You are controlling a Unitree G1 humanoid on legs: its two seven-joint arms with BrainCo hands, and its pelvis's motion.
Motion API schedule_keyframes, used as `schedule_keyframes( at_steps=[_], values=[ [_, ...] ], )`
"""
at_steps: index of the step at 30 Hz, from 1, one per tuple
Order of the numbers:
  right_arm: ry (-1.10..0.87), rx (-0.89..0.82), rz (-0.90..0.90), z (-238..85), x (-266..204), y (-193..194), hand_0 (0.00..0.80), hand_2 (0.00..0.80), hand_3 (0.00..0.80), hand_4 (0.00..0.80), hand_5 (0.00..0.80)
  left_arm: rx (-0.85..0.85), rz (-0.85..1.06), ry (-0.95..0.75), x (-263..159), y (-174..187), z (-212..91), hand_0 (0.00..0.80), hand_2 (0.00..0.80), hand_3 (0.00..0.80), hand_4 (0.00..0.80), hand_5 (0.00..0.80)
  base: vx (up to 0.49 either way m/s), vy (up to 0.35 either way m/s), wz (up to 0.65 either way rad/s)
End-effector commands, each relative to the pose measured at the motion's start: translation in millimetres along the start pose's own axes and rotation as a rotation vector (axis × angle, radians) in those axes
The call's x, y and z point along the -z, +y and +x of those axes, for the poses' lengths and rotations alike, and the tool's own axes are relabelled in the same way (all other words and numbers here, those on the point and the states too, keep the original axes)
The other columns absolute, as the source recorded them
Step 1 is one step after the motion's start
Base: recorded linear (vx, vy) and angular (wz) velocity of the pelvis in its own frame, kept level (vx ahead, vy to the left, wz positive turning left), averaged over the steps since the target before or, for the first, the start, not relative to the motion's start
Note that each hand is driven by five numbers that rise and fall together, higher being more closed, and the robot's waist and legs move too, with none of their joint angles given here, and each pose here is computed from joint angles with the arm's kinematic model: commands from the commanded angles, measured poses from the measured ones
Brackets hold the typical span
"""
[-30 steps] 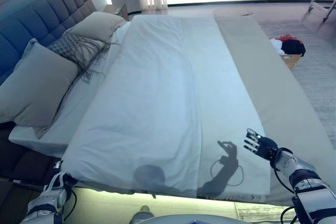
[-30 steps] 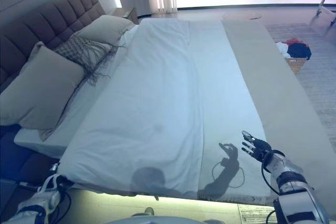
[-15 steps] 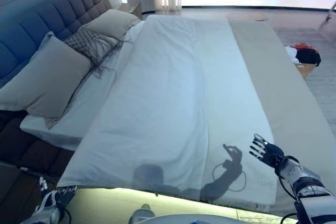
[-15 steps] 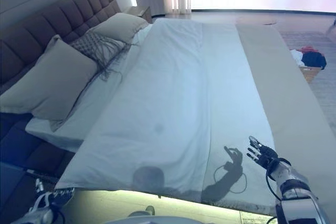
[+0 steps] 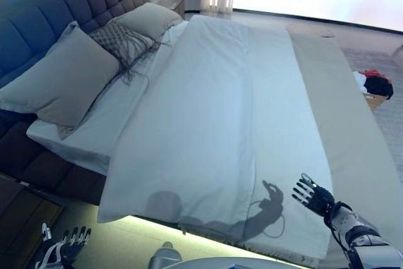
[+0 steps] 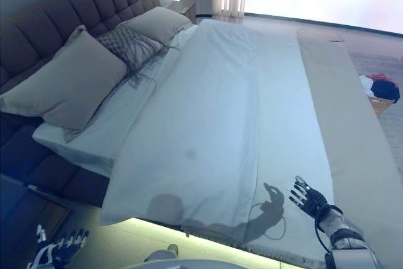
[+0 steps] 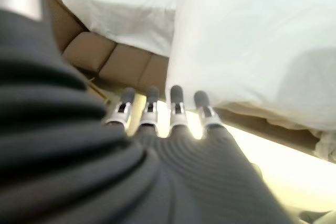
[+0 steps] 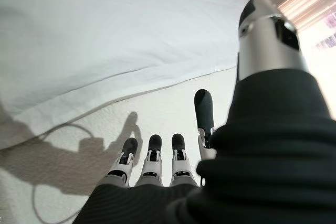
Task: Make the bed neatly
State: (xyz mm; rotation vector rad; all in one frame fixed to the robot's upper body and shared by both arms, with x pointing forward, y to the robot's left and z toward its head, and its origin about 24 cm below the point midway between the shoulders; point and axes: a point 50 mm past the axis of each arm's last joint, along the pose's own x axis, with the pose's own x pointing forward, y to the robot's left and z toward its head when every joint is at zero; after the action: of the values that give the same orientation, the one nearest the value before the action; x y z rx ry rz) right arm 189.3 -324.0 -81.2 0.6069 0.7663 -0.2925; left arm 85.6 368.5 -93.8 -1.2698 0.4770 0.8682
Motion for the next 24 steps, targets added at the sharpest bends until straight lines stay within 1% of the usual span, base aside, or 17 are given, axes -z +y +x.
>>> schedule_keyframes(
  at_steps=[1,8,14,20,22,24],
  values=[
    [-0.095,-0.049,0.015,3.8,-21.5,11.2,0.000,0.000,0.000,0.000,0.000,0.168,0.007,0.013,9.1,-41.3,15.7,0.000,0.000,0.000,0.000,0.000,0.044,-0.039,0.00],
    [-0.060,-0.046,-0.003,-3.7,-12.2,-3.0,0.000,0.000,0.000,0.000,0.000,0.324,0.031,0.028,8.6,-78.6,20.3,0.000,0.000,0.000,0.000,0.000,0.043,-0.040,0.00],
    [-0.040,-0.043,0.008,-9.1,-1.7,-13.3,0.000,0.000,0.000,0.000,0.000,0.377,0.041,0.042,13.4,-98.3,24.2,0.000,0.000,0.000,0.000,0.000,0.025,-0.041,-0.02],
    [-0.004,-0.039,0.012,-12.3,16.4,-20.2,0.000,0.000,0.000,0.000,0.000,0.393,0.046,0.058,24.5,-97.5,26.9,0.000,0.000,0.000,0.000,0.000,0.011,-0.039,-0.09],
    [0.007,-0.040,0.025,-12.8,24.9,-21.3,0.000,0.000,0.000,0.000,0.000,0.377,0.080,0.064,30.6,-94.3,28.8,0.000,0.000,0.000,0.000,0.000,0.001,-0.045,-0.07],
    [0.011,-0.038,0.050,-12.0,33.1,-20.4,0.000,0.000,0.000,0.000,0.000,0.345,0.160,0.077,36.6,-88.7,30.5,0.000,0.000,0.000,0.000,0.000,-0.005,-0.046,-0.01]
  ],
)
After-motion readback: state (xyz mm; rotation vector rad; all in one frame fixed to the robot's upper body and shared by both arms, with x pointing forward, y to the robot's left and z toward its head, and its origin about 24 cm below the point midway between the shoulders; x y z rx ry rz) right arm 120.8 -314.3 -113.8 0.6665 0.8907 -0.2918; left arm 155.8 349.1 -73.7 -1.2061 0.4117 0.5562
